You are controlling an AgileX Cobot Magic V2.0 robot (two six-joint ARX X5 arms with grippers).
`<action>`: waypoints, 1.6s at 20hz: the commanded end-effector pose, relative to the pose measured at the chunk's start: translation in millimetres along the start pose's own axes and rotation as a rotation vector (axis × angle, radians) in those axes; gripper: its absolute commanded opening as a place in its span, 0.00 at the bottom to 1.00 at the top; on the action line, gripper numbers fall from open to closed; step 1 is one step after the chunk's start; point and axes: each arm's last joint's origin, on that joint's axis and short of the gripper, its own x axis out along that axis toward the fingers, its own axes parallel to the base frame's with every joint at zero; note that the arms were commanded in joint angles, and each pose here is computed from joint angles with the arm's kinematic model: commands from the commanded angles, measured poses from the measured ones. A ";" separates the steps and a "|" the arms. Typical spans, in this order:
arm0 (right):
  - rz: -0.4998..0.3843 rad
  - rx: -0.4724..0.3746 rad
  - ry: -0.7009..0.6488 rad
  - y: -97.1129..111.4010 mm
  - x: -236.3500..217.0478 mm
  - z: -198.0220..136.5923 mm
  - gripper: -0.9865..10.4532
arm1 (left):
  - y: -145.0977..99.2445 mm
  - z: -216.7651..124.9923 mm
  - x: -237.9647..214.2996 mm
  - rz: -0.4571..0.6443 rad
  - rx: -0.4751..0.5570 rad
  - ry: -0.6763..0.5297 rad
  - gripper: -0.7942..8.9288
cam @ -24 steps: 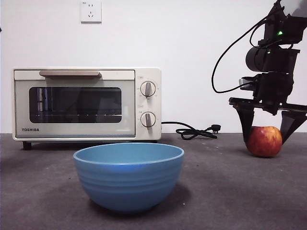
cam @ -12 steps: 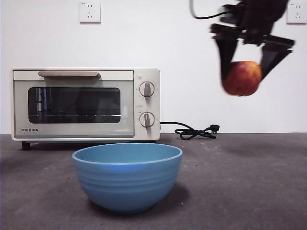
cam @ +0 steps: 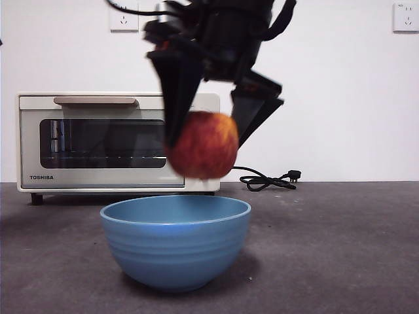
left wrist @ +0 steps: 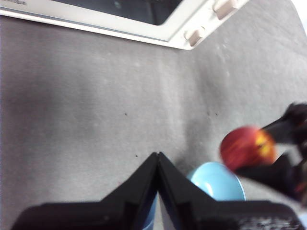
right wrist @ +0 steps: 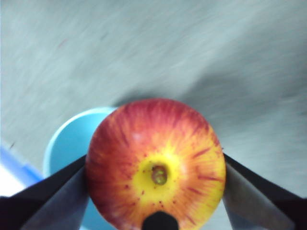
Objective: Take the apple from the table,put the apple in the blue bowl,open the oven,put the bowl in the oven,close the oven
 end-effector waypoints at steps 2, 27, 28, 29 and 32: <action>0.052 -0.018 0.040 20.1 17.4 -9.9 0.08 | -4.2 -0.7 0.7 -0.011 0.037 0.005 0.08; 0.070 0.016 0.047 29.0 60.3 -34.8 0.57 | 0.3 11.8 24.1 -0.018 0.056 0.018 0.08; 0.072 0.016 0.041 29.5 58.2 -32.8 0.57 | 0.3 13.4 25.1 -0.021 0.061 0.008 0.08; 0.073 0.017 0.033 30.6 53.9 -29.2 0.57 | 0.3 15.2 26.2 -0.024 0.066 -0.003 0.08; 0.075 0.015 0.019 34.9 32.8 -16.8 0.56 | 0.6 19.4 29.5 -0.030 0.077 -0.026 0.08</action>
